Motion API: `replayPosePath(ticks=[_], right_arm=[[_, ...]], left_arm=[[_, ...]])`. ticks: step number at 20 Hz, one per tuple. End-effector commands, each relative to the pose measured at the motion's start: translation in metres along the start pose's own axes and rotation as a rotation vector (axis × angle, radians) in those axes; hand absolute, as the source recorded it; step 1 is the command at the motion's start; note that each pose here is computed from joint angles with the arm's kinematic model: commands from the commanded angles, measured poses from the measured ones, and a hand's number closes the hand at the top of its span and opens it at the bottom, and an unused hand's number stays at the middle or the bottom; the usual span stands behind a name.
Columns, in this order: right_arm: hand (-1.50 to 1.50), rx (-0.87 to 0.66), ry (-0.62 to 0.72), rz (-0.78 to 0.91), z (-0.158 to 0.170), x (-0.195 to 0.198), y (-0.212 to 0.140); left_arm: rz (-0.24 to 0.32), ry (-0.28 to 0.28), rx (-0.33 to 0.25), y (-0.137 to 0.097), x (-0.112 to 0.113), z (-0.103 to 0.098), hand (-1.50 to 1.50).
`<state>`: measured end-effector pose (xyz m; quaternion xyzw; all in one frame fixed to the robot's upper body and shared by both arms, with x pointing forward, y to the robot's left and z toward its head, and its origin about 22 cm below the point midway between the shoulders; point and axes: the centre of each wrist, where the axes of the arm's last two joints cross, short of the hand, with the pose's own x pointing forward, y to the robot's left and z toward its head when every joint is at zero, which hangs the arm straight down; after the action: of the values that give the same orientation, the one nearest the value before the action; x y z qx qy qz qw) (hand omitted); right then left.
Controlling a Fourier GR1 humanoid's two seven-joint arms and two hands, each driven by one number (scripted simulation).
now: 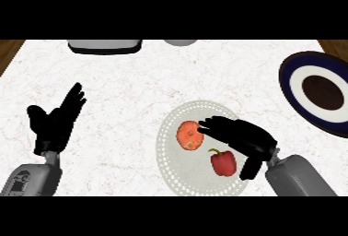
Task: Pick the bell pepper from the placemat and place it in the plate
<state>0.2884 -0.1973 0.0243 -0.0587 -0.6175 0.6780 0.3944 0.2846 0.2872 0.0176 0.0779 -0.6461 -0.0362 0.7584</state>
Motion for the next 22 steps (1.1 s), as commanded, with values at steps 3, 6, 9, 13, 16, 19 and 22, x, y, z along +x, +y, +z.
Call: replayPosePath(ticks=[3, 6, 9, 13, 16, 19, 22], right_arm=[[-1.50, 0.027, 0.009, 0.040, -0.007, 0.012, 0.014], [-1.50, 0.085, 0.021, 0.059, -0.012, -0.013, 0.013], [1.50, 0.163, -0.050, 0.116, -0.014, 0.003, 0.001], [1.50, 0.134, -0.097, 0.097, -0.008, -0.004, 0.022], [1.50, 0.114, -0.113, 0.062, -0.025, 0.011, 0.015], [1.50, 0.057, -0.107, 0.039, -0.015, 0.016, 0.035], [1.50, -0.052, -0.030, -0.006, 0.000, 0.010, 0.006]], left_arm=[[0.002, 0.004, -0.008, -0.001, 0.002, 0.004, 0.00], [-0.022, -0.003, -0.005, 0.012, -0.004, -0.001, 0.00], [-0.014, -0.010, 0.010, -0.003, 0.012, 0.000, 0.00], [0.004, -0.010, 0.013, -0.001, -0.005, -0.002, 0.00], [-0.022, -0.019, 0.000, 0.007, 0.006, -0.008, 0.00], [-0.017, -0.015, 0.014, 0.020, -0.014, 0.008, 0.00], [-0.008, 0.008, 0.000, -0.001, 0.001, 0.010, 0.00]])
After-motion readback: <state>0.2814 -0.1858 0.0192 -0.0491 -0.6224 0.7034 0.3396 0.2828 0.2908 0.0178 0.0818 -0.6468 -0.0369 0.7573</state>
